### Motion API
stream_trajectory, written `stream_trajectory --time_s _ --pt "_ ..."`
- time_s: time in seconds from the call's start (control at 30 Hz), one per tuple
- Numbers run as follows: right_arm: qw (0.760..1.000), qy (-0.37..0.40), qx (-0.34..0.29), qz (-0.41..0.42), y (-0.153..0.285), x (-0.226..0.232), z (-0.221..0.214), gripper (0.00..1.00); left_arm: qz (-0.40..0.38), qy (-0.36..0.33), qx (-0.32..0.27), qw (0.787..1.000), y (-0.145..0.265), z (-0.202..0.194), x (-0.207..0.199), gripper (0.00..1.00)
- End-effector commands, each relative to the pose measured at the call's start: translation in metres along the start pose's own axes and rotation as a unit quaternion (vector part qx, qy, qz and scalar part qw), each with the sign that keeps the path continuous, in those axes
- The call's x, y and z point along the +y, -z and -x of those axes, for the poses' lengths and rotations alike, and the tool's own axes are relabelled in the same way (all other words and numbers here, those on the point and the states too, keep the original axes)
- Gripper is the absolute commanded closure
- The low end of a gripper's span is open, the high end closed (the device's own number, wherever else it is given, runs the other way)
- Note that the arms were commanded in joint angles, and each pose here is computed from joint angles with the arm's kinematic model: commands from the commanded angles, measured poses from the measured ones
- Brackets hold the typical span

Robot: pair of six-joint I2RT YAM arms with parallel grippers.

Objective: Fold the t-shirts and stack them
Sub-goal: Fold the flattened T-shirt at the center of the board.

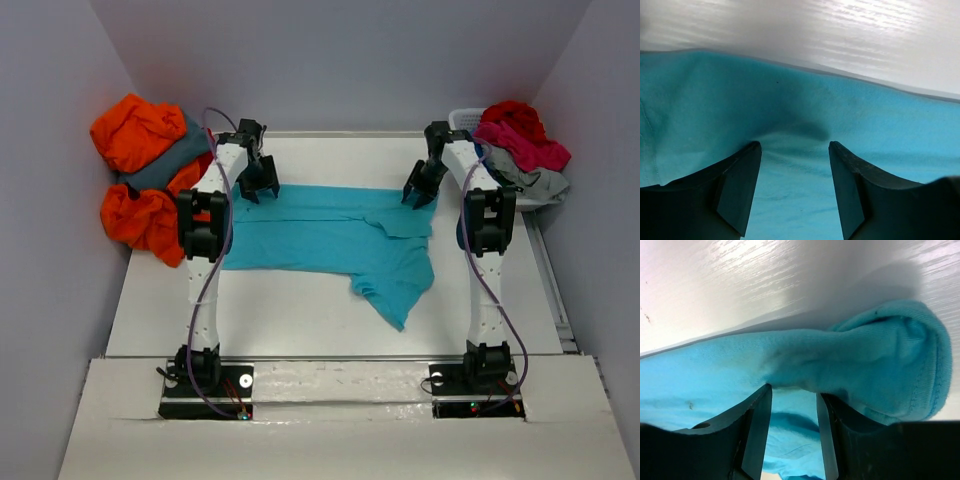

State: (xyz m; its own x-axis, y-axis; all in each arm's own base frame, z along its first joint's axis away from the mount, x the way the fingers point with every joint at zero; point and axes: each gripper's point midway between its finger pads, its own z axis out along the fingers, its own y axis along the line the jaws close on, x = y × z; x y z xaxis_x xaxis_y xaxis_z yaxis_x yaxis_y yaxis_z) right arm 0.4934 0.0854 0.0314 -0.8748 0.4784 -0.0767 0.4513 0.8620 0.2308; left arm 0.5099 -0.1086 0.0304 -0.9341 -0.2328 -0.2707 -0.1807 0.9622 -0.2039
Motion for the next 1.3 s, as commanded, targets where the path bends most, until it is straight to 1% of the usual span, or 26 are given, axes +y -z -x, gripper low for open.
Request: stream_trajectory --time_s 0.0,0.3,0.47,0.5,0.57,0.6,0.63,0.7,0.73,0.77,0.9,0.97,1.0,1.07,1.1,1.13,1.17,1.2,1.27 --pt "0.999 0.005 -0.026 -0.041 0.001 -0.021 0.017 0.52 0.006 -0.022 -0.017 1.000 -0.023 0.009 -0.008 0.30" --pt "0.997 0.000 -0.059 -0.055 0.010 -0.032 0.035 0.50 -0.013 -0.050 -0.062 0.997 -0.020 0.034 -0.023 0.26" --pt "0.996 0.005 -0.076 -0.041 0.022 -0.026 0.040 0.47 -0.010 -0.055 -0.087 0.995 -0.009 0.048 -0.025 0.25" --pt "0.995 0.008 -0.093 -0.035 0.036 -0.022 0.044 0.47 -0.008 -0.055 -0.099 0.994 0.000 0.054 -0.027 0.25" --pt "0.994 0.012 -0.110 -0.025 0.044 -0.019 0.047 0.45 -0.001 -0.057 -0.117 0.991 0.011 0.060 -0.030 0.25" --pt "0.993 0.014 -0.116 -0.020 0.051 -0.017 0.047 0.45 0.000 -0.057 -0.130 0.990 0.023 0.065 -0.031 0.24" --pt "0.992 0.017 -0.126 -0.007 0.064 -0.012 0.048 0.44 0.004 -0.056 -0.138 0.989 0.029 0.068 -0.031 0.24" --pt "0.991 0.024 -0.132 0.007 0.077 -0.006 0.049 0.43 0.006 -0.054 -0.144 0.988 0.039 0.069 -0.031 0.24" --pt "0.991 0.028 -0.131 0.016 0.081 -0.002 0.047 0.43 0.012 -0.053 -0.158 0.986 0.054 0.074 -0.030 0.24" --pt "0.990 0.033 -0.133 0.021 0.090 0.000 0.046 0.43 0.018 -0.051 -0.164 0.985 0.061 0.074 -0.028 0.24" --pt "0.987 0.066 -0.141 0.038 0.109 0.019 0.032 0.40 0.032 -0.051 -0.186 0.981 0.092 0.072 -0.026 0.24" --pt "0.988 0.074 -0.132 0.044 0.112 0.025 0.021 0.40 0.039 -0.047 -0.184 0.981 0.104 0.065 -0.021 0.24" --pt "0.989 0.077 -0.118 0.049 0.112 0.029 0.010 0.40 0.054 -0.043 -0.185 0.980 0.108 0.063 -0.015 0.24" --pt "0.991 0.084 -0.094 0.050 0.113 0.032 -0.010 0.40 0.076 -0.037 -0.169 0.982 0.114 0.048 -0.003 0.24" --pt "0.991 0.086 -0.090 0.049 0.122 0.032 -0.020 0.40 0.097 -0.036 -0.148 0.984 0.106 0.032 0.008 0.24" --pt "0.991 0.095 -0.085 0.052 0.123 0.033 -0.030 0.40 0.095 -0.037 -0.156 0.982 0.119 0.026 0.006 0.24" --pt "0.992 0.107 -0.059 0.037 0.110 0.028 -0.051 0.40 0.100 -0.034 -0.153 0.983 0.119 0.018 0.011 0.24" --pt "0.991 0.114 -0.055 0.035 0.108 0.028 -0.061 0.40 0.114 -0.029 -0.124 0.985 0.105 -0.006 0.024 0.24" --pt "0.990 0.127 -0.046 0.044 0.112 0.028 -0.083 0.40 0.105 -0.022 -0.128 0.986 0.113 -0.018 0.026 0.24"
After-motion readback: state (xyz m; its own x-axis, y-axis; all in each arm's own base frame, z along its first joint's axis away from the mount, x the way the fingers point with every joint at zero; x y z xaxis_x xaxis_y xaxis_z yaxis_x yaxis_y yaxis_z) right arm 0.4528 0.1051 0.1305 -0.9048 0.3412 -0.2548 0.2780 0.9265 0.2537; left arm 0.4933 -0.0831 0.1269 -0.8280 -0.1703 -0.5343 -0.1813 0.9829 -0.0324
